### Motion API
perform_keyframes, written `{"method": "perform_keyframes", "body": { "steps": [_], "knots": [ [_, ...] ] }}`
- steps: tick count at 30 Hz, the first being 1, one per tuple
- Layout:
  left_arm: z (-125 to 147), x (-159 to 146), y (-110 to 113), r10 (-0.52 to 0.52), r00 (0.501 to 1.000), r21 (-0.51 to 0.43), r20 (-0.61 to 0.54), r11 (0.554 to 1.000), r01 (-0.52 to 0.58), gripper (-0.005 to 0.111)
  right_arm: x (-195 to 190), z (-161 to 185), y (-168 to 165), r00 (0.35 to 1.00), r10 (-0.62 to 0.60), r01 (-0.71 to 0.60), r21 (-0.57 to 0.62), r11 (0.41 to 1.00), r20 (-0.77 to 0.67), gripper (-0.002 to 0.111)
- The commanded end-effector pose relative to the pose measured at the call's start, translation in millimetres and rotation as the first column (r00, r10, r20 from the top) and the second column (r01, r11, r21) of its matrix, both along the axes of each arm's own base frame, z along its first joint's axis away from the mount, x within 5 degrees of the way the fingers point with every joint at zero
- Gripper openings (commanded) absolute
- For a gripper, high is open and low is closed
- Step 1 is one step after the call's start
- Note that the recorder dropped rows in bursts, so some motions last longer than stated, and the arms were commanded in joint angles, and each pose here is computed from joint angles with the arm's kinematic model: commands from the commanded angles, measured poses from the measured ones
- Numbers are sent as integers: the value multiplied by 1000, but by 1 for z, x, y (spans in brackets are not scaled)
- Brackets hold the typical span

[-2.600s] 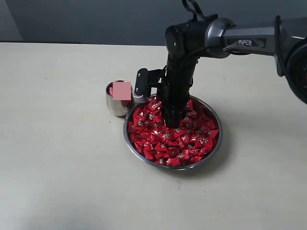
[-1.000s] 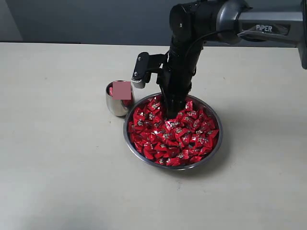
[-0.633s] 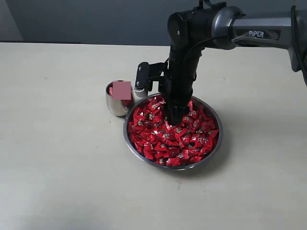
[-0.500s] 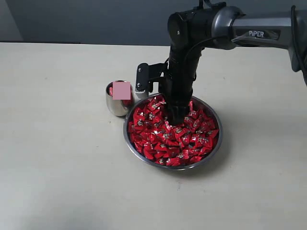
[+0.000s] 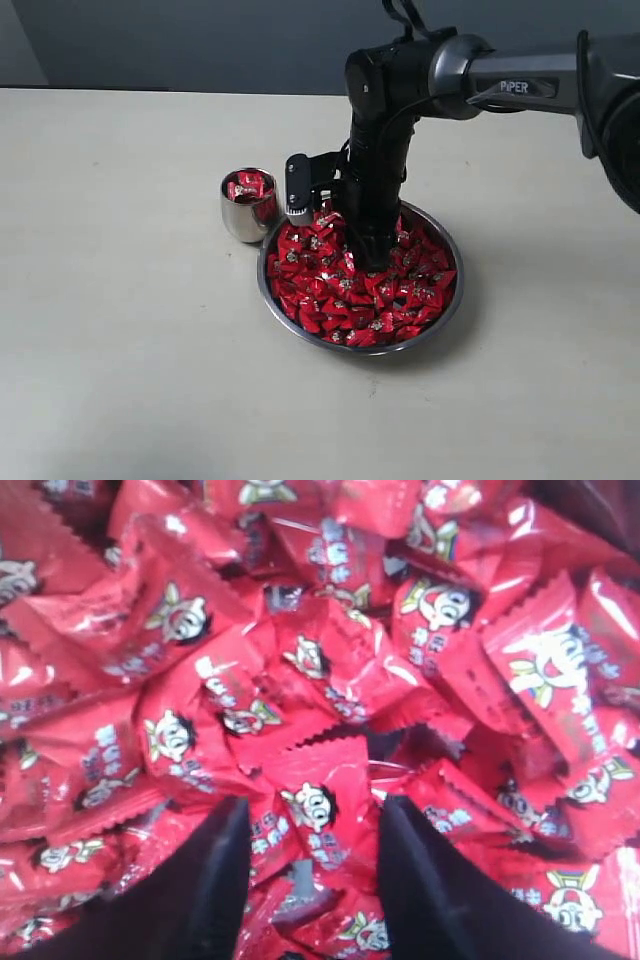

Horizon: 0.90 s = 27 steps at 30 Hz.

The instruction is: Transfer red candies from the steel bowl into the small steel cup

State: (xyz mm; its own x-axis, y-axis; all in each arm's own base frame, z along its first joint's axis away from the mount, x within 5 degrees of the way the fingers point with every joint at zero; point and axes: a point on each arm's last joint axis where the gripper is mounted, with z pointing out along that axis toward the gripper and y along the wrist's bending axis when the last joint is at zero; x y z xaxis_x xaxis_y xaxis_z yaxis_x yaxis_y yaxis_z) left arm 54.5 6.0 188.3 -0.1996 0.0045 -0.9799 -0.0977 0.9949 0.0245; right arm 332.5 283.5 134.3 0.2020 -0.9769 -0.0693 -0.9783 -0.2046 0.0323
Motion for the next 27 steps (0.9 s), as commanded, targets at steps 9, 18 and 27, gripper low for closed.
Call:
{"method": "perform_keyframes", "body": {
  "steps": [9,18,27],
  "knots": [
    [-1,0,0,-7,1000,-2,3,1000,7,0,0,-4,-1,1000,10,-10,-11,1000,-1,39],
    [-1,0,0,-7,1000,-2,3,1000,7,0,2,-8,0,1000,8,-8,-3,1000,8,41],
    [-1,0,0,-7,1000,-2,3,1000,7,0,2,-21,0,1000,8,-8,-22,1000,-16,41]
  ]
}}
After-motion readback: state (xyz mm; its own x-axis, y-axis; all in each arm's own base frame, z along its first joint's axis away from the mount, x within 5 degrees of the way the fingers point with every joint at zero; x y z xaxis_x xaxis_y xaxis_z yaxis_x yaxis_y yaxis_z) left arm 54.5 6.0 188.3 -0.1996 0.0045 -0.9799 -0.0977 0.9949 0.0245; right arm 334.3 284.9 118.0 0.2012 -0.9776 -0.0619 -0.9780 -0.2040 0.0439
